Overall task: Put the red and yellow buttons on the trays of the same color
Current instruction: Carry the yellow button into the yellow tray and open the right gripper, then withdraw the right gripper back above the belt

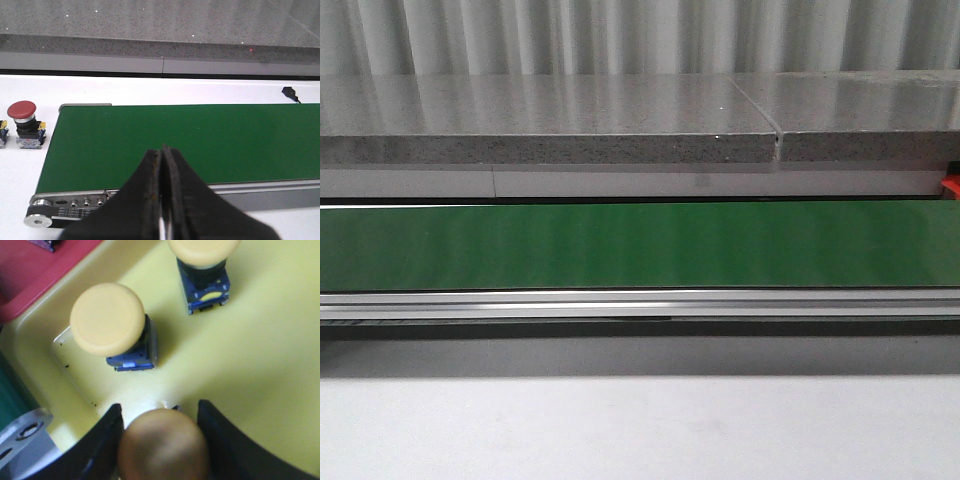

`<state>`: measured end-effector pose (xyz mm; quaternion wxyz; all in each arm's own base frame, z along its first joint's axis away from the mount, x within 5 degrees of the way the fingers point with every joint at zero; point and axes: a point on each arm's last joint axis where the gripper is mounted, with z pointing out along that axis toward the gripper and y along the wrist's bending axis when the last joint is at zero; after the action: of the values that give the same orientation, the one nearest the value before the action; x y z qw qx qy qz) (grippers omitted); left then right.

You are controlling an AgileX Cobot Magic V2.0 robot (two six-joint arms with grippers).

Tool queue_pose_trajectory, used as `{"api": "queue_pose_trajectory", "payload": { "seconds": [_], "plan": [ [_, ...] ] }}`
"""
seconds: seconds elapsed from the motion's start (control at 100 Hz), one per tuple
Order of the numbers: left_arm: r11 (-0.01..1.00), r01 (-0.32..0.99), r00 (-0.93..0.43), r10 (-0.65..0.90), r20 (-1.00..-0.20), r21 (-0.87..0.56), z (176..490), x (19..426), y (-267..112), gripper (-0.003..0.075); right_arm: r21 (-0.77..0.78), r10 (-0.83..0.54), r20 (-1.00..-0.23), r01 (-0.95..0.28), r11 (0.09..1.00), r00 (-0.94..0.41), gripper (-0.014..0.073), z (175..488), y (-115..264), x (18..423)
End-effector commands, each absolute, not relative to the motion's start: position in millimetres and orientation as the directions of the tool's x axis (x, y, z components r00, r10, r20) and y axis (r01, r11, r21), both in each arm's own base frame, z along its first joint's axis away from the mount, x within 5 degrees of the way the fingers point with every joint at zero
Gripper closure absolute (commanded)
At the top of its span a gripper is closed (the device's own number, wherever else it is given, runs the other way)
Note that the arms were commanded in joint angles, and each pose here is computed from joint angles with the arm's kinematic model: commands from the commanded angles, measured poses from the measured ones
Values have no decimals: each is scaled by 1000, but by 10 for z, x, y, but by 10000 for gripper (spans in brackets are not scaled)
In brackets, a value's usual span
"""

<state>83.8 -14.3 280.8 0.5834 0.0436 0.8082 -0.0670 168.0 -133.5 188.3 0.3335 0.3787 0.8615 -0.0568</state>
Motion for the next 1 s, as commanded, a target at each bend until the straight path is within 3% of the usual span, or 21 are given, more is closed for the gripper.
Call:
{"api": "queue_pose_trajectory", "payload": {
  "seconds": [0.0, 0.26, 0.46, 0.55, 0.99],
  "plan": [
    [986, 151, -225, -41, -973, -76, 2963, 854, -147, 741, 150, 588, -678, 701, 698, -441, 454, 1980, -1413, 1722],
    [986, 151, -225, -41, -973, -76, 2963, 854, -147, 741, 147, 607, -646, 705, 694, -463, 410, 1889, -1429, 1743],
    [986, 151, -225, -41, -973, -76, 2963, 854, -147, 741, 148, 606, -648, 705, 694, -461, 54, 1895, -1429, 1744],
    [986, 151, -225, -41, -973, -76, 2963, 854, -147, 741, 153, 605, -650, 700, 697, -460, -36, 1933, -1425, 1749],
    [986, 151, -225, -41, -973, -76, 2963, 854, -147, 741, 215, 481, -822, 616, 758, -305, -39, 2614, -1122, 1607]
  ]
}}
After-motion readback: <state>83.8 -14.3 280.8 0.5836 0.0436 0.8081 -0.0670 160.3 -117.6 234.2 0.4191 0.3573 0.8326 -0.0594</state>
